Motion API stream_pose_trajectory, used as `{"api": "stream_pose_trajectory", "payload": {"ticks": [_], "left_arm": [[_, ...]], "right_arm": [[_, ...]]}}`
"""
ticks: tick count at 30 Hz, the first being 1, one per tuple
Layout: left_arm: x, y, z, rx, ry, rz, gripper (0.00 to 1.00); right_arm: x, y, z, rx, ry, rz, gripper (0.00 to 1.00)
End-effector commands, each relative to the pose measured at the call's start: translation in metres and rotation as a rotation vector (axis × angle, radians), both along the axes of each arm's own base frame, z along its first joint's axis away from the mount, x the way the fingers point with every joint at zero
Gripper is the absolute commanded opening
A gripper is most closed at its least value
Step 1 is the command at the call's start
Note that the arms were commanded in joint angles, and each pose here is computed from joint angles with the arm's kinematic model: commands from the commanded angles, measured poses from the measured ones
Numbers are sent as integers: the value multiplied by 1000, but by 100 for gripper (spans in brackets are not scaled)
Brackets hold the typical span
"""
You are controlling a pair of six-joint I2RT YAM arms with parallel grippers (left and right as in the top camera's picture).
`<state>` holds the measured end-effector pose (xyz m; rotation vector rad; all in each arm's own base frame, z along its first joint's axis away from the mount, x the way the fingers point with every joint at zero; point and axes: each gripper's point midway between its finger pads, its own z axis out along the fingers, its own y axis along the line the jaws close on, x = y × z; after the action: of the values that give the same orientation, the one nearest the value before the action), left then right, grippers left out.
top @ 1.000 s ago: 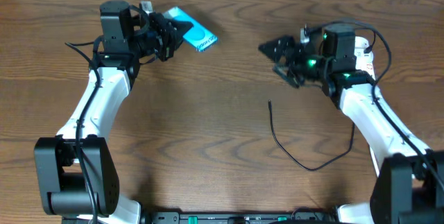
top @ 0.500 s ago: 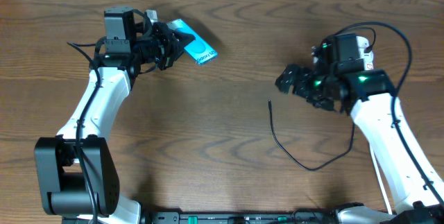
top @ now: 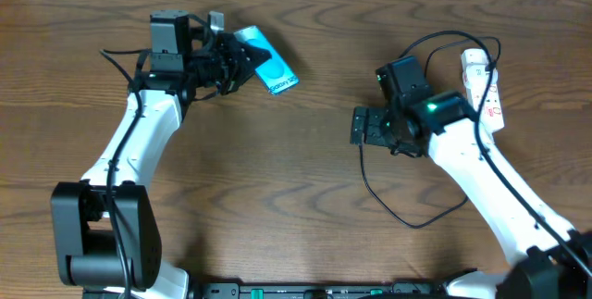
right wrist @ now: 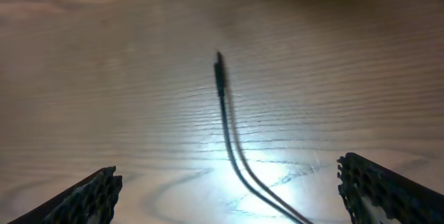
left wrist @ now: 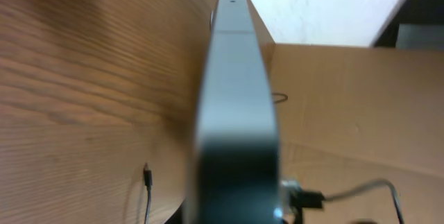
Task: Plug charger to phone and switch on socket
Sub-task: 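Move the right gripper down over the black charger cable connector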
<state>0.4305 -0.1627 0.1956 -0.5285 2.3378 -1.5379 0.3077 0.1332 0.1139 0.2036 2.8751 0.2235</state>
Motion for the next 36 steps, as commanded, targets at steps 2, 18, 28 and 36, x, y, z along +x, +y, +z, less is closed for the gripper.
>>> {"api": "stream_pose_trajectory", "payload": {"ticks": [2,18,28,36], "left_arm": [[-5,-10,-1,-16,-25,-67,7],[-7,-9,-11,15,-43,-78,7],[-7,-8,-12,18,-45,-77,8],[-7,-8,-12,18,-46,-77,8]], "right_arm": [[4,-3,-22,-50,42,-14,99],[8,9,-62,-80,114,6,98],[7,12,-84,-94,156,-15,93],[10,15,-98,-99,168,-17,86]]}}
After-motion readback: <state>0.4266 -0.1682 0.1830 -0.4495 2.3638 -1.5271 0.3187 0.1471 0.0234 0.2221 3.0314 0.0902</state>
